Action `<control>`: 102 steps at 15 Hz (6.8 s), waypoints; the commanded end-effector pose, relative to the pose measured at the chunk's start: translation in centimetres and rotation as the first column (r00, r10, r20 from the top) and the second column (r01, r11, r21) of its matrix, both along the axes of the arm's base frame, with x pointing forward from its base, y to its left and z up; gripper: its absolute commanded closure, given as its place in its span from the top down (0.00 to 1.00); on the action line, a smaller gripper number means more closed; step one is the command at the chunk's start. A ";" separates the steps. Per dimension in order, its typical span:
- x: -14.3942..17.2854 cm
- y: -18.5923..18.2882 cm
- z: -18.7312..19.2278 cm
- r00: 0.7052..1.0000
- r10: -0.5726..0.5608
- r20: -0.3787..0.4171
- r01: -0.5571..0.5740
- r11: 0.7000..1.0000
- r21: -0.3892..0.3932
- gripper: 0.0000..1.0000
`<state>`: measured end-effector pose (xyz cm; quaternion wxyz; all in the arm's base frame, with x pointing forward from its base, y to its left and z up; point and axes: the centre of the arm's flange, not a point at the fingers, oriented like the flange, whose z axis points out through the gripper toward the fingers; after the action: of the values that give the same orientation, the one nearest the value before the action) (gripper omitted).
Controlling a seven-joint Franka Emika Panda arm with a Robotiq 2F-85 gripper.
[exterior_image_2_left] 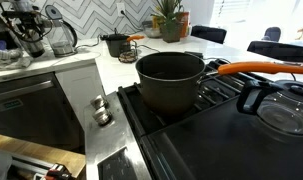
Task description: Place the utensil holder next to the stove
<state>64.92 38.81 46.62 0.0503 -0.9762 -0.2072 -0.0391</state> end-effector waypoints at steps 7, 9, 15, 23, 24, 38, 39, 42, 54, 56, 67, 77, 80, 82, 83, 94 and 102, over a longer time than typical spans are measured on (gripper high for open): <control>0.0 1.1 -1.8 0.999 0.020 -0.037 -0.020 1.000 -0.013 0.00; -0.5 0.2 -1.2 0.999 0.002 -0.035 -0.003 0.999 -0.033 0.00; -1.7 -2.4 -0.4 0.998 -0.027 -0.055 0.024 0.997 -0.067 0.01; -4.3 -4.8 0.1 0.991 -0.043 -0.127 0.028 0.993 -0.117 0.01; -4.7 -5.1 0.1 0.990 -0.042 -0.134 0.025 0.992 -0.122 0.01; -5.3 -13.9 -2.3 1.000 0.014 0.014 -0.014 0.999 -0.048 0.01; -5.1 -14.3 -2.5 0.999 0.031 0.019 -0.030 0.998 -0.047 0.01; -4.5 -15.8 -2.9 0.997 0.070 0.037 -0.069 0.996 -0.049 0.01; -1.9 -23.7 -3.9 0.983 -0.001 0.184 0.002 1.000 -0.009 0.01; -1.8 -24.9 -3.9 0.980 -0.018 0.198 0.019 1.000 -0.004 0.01; -1.7 -28.9 -4.3 0.973 -0.103 0.205 0.101 0.995 0.019 0.01; -2.6 -32.4 -4.3 0.956 -0.186 0.227 0.181 0.982 0.046 0.01; -3.0 -33.4 -4.4 0.946 -0.221 0.237 0.212 0.975 0.063 0.01; -3.1 -34.0 -4.5 0.941 -0.242 0.238 0.230 0.970 0.079 0.01; -3.1 -34.2 -4.6 0.938 -0.253 0.237 0.239 0.967 0.089 0.01; -2.7 -29.4 -4.9 0.978 -0.153 0.138 0.143 0.986 0.084 0.01; -3.1 -27.0 -2.7 0.979 -0.131 0.154 0.121 0.990 0.074 0.01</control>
<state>61.81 11.76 43.89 0.0624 -0.9791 -0.1466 -0.1265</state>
